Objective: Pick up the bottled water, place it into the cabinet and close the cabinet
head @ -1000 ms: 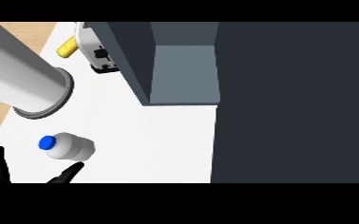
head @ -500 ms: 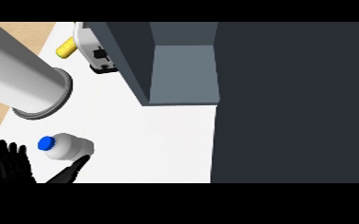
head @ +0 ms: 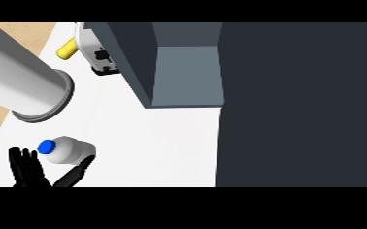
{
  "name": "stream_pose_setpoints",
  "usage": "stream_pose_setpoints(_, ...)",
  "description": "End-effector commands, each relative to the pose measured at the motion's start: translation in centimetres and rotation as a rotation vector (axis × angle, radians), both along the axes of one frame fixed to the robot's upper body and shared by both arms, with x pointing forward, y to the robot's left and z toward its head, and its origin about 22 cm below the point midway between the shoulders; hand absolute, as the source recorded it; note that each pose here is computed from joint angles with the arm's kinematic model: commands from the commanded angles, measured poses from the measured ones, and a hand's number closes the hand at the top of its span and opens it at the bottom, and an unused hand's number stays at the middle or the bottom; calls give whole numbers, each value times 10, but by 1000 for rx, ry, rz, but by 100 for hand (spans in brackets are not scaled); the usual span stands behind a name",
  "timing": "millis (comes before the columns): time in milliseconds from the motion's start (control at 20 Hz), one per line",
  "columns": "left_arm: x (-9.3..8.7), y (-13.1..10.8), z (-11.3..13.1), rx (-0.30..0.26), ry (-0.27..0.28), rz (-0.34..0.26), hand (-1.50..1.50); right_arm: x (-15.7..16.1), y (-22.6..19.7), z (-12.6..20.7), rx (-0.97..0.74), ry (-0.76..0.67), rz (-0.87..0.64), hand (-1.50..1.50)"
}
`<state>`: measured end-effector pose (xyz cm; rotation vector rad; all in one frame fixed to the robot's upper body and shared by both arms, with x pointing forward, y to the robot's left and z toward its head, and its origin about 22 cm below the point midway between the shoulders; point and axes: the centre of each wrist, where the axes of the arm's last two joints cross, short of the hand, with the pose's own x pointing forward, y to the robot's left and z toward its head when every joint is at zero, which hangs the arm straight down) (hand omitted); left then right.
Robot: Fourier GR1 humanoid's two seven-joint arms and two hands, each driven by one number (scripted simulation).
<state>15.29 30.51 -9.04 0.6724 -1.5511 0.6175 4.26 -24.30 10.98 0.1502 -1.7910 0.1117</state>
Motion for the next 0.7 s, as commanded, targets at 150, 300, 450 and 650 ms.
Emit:
stream_pose_setpoints(150, -15, -3, -49, -94, -52, -76, -150, -16, 7, 19, 28, -26, 12, -150)
stream_pose_setpoints(300, -11, 6, -59, -138, -69, -130, -150, -15, 4, 19, 48, -47, -4, -150)
stream_pose_setpoints(450, 8, -8, -68, -172, -100, -147, -150, -17, 12, 36, 34, -31, 2, -150)
stream_pose_setpoints(650, 42, 13, -59, -194, -152, -123, -150, -10, -1, 21, 39, -41, -6, -150)
